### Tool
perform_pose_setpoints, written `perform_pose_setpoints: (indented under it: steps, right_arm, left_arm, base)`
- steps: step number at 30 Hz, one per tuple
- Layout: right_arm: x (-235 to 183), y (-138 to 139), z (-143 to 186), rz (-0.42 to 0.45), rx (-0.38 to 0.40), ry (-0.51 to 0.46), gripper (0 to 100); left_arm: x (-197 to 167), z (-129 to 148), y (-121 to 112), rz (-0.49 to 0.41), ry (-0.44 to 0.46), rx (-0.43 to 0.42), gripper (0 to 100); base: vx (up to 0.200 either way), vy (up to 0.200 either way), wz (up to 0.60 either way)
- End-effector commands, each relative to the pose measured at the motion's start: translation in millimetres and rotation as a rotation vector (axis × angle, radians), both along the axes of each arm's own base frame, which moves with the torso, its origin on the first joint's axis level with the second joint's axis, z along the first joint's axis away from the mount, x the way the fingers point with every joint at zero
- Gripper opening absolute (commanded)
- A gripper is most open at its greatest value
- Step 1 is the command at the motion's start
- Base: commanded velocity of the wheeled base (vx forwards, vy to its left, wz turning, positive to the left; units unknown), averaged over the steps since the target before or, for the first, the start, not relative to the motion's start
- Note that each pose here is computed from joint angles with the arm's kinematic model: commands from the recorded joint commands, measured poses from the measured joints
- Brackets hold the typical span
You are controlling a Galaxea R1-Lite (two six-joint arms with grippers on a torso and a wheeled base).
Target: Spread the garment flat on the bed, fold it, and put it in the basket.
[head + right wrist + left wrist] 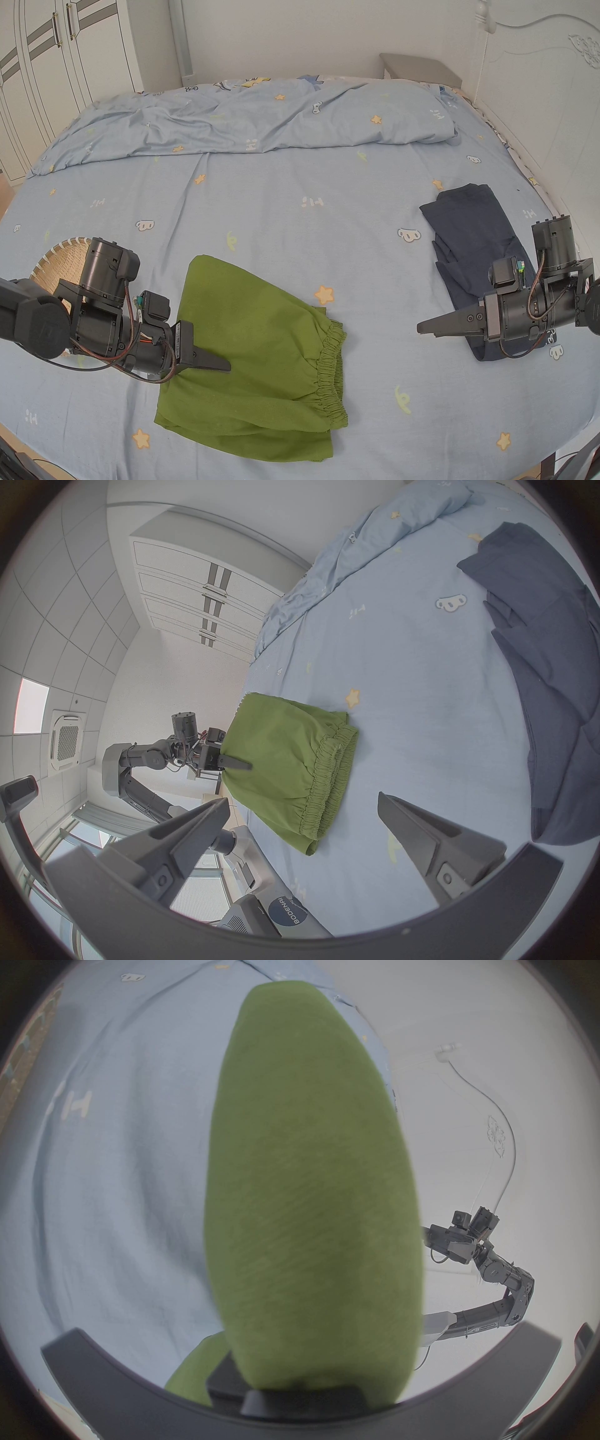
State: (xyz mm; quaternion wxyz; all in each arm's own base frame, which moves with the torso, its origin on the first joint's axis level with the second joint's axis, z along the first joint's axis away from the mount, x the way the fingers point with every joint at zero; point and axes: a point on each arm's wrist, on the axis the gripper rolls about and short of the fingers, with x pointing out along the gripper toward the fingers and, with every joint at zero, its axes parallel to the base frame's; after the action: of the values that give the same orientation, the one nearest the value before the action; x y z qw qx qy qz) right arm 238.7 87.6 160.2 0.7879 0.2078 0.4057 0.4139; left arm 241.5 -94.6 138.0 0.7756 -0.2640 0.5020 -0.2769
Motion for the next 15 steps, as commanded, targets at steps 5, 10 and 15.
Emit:
perform_pose_setpoints:
  steps: [5,10,15]
  right_arm:
    - [-2.2,-2.0,4.6,-0.005,0.006,-0.016,100]
    - [-3.9,-1.7,6.2,-0.003,0.008,-0.019,100]
    - [-3.7,-2.0,6.2,-0.005,0.008,-0.019,100]
  left_arm:
    - [1.2,13.3,-2.3,-0.014,-0.017,-0.001,0]
    - [-0.6,14.0,-2.5,-0.017,-0.017,-0.001,0]
    - [-4.0,12.1,-8.9,-0.043,-0.01,0.002,0]
  base:
    - [0.0,0.2,0.0]
    - [0.0,0.2,0.0]
    - [0.0,0.2,0.0]
